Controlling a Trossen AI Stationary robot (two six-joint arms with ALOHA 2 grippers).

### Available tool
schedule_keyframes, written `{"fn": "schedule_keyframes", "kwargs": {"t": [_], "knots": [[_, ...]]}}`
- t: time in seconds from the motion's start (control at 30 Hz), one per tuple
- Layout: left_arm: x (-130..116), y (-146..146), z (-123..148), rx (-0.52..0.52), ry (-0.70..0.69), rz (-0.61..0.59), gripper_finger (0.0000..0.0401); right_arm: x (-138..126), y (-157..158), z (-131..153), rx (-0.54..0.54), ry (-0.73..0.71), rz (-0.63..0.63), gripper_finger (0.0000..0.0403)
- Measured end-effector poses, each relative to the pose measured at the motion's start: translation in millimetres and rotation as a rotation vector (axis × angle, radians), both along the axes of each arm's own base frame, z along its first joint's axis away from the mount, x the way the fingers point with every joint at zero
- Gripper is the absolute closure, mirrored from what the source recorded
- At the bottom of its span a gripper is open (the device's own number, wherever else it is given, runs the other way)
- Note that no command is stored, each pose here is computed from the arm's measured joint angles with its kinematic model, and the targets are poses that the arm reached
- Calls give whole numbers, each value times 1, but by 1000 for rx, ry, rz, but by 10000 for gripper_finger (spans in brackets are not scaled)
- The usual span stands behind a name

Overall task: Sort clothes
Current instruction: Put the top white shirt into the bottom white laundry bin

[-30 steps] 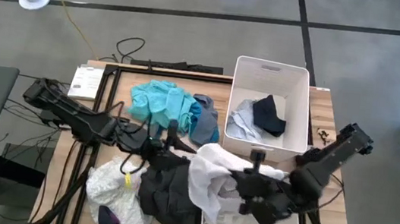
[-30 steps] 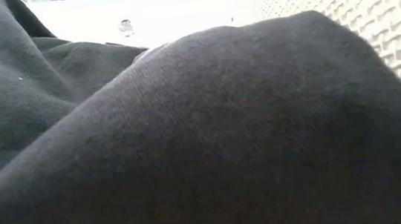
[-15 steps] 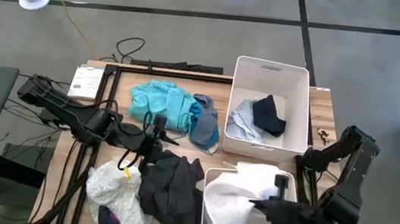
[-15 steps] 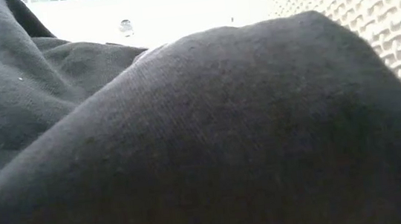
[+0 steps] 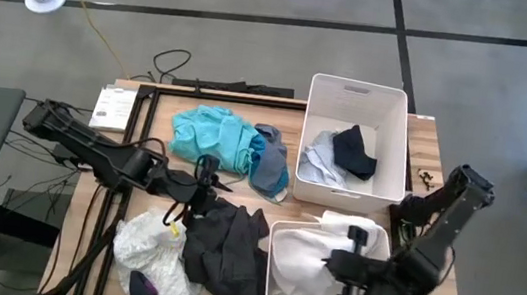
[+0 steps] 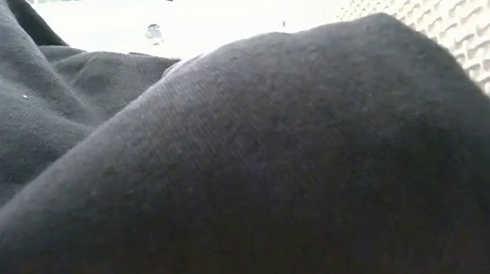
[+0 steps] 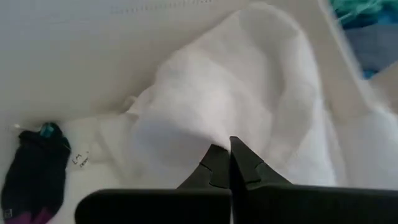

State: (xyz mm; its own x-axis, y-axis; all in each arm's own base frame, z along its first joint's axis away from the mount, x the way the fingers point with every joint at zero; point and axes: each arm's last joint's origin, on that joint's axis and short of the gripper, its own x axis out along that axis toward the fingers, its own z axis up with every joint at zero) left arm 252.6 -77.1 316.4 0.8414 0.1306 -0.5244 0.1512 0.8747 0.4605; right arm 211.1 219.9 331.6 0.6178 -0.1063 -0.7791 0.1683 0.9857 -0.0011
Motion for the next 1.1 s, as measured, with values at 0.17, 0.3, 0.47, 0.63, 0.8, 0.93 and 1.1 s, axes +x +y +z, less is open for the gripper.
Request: {"fn": "schedule_keyframes", "kwargs": {"t": [0.17,0.3,0.47,0.63,0.8,0.93,1.1], "knots": [[0,0,-8,3,15,1,242,21,-12,-22,47,56,29,403],[-1,0,-10,9,24,-1,242,32,-25,-38,77,124,16,403],[-1,0,-10,3,24,-11,242,41,-39,-58,102,184,12,403],[-1,0,-10,3,25,-11,242,49,-47,-76,142,186,39,403],[-1,0,-10,3,25,-11,242,52,-52,-92,195,200,47,403],[-1,0,-10,2,25,-11,242,53,-53,-101,211,175,47,400],[-1,0,-10,0,24,-10,242,55,-52,-104,215,173,45,379]]}}
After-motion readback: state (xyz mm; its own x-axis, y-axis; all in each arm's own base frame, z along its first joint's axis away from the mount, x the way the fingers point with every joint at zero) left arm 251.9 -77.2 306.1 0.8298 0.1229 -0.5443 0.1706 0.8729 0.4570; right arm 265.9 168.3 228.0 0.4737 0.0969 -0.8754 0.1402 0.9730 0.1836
